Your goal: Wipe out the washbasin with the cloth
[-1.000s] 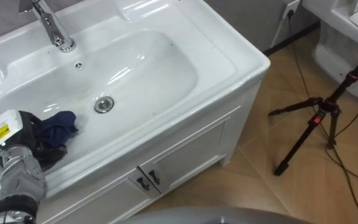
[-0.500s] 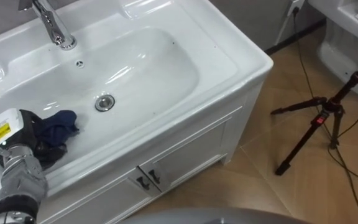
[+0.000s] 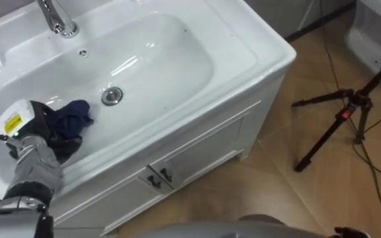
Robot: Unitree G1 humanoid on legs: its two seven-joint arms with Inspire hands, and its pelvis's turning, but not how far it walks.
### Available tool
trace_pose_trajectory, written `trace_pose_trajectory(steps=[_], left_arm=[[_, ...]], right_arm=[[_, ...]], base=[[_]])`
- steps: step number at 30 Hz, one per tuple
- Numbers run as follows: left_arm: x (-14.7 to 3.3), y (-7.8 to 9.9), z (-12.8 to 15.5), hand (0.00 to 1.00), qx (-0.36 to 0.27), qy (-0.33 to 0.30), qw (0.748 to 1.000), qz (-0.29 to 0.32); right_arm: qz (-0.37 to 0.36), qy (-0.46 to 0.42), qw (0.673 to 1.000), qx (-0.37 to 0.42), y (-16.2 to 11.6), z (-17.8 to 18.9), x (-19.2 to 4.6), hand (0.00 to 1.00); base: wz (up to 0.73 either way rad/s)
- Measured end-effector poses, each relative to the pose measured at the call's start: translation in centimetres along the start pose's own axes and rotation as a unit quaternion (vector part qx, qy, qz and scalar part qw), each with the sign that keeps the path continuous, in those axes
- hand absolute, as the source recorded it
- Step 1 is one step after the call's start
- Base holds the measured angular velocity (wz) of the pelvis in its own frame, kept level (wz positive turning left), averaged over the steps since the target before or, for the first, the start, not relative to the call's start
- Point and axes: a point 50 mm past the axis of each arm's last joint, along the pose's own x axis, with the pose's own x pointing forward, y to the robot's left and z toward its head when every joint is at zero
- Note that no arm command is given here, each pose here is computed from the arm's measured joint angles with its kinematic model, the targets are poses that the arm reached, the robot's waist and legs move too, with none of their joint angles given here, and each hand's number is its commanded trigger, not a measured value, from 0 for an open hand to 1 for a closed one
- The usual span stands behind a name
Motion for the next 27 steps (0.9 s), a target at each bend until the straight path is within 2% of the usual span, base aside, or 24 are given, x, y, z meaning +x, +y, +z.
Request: trace_pose_trajectory(steps=[7, 15, 21, 27], left_arm=[[1.2, 1.4, 2.8, 1.0, -0.116, 0.023, 0.993, 0.015], [2.1, 3.0, 5.7, 1.0, -0.245, 0.044, 0.968, 0.03], [2.2, 3.1, 7.2, 1.0, -0.307, 0.052, 0.95, 0.005], [2.7, 4.4, 6.8, 1.0, -0.33, 0.083, 0.94, 0.017]], right_arm=[[0.003, 0.004, 1.0, -0.025, 0.2, 0.4, 0.0, 0.0], [-0.005, -0.006, 0.999, -0.049, 0.5, 1.8, 0.0, 0.0], [0.004, -0.01, 0.997, -0.073, 1.3, 2.3, 0.0, 0.0], [0.021, 0.007, 0.995, -0.1, 1.6, 1.8, 0.0, 0.0]], base=[[-0.1], [-0.03], [-0.15], [-0.12]])
